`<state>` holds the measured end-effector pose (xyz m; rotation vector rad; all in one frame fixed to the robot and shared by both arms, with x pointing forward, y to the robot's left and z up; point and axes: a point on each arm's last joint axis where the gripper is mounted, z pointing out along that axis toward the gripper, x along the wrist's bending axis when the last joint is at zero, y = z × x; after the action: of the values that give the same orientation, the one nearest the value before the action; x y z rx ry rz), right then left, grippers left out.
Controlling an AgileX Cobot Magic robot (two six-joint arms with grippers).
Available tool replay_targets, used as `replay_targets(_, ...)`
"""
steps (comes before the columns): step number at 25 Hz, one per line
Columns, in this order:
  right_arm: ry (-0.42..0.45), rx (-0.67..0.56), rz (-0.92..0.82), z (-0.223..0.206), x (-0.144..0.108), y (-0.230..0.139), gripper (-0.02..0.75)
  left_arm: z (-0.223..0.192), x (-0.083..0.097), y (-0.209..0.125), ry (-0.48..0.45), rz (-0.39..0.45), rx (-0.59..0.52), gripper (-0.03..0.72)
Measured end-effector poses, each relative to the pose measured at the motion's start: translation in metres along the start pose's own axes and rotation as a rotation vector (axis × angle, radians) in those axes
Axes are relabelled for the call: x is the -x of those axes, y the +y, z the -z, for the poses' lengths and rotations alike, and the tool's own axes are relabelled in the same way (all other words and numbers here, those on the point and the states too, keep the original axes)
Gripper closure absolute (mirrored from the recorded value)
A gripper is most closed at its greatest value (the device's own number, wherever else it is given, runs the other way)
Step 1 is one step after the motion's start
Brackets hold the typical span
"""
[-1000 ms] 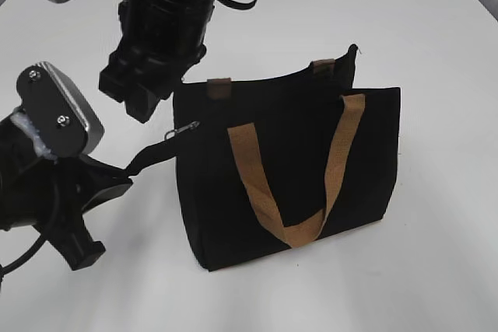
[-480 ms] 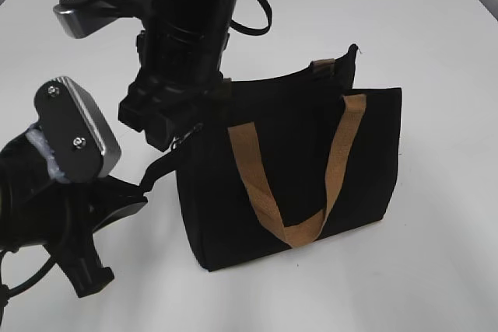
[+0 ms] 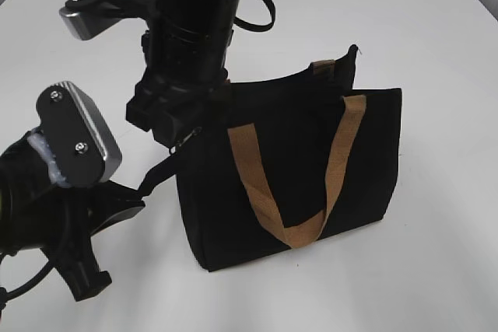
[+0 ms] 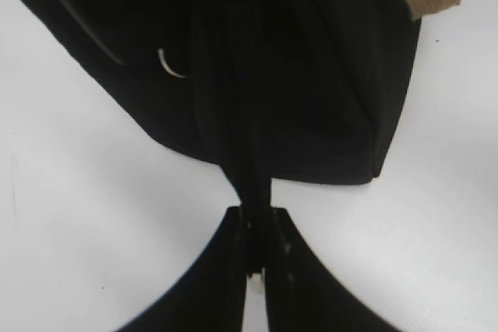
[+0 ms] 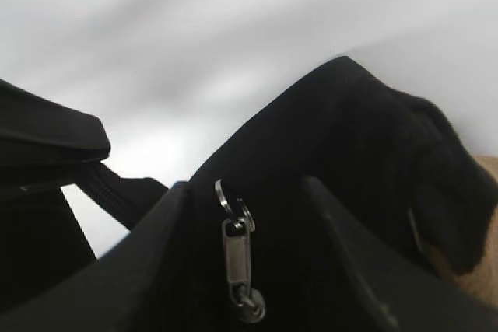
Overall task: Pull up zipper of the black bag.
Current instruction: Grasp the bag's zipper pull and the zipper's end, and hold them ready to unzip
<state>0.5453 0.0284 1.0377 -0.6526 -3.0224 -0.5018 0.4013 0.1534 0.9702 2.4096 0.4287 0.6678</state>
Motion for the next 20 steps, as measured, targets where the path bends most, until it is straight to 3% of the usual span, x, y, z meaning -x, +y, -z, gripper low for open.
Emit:
replay_targets(11, 0.045, -0.03, 0.001, -0.011, -0.003, -0.007, 0.405, 0.0, 0.0, 0.0, 0.0, -0.001, -0.002, 0.663)
replay_targets(15, 0.052, -0.026, 0.006, -0.011, -0.004, -0.006, 0.485, 0.0, 0.0, 0.0, 0.0, -0.002, -0.003, 0.663)
replay_targets(20, 0.056, -0.024, 0.04, -0.011, -0.004, -0.006, 0.686, 0.0, 0.0, -0.001, 0.0, -0.002, -0.008, 0.664)
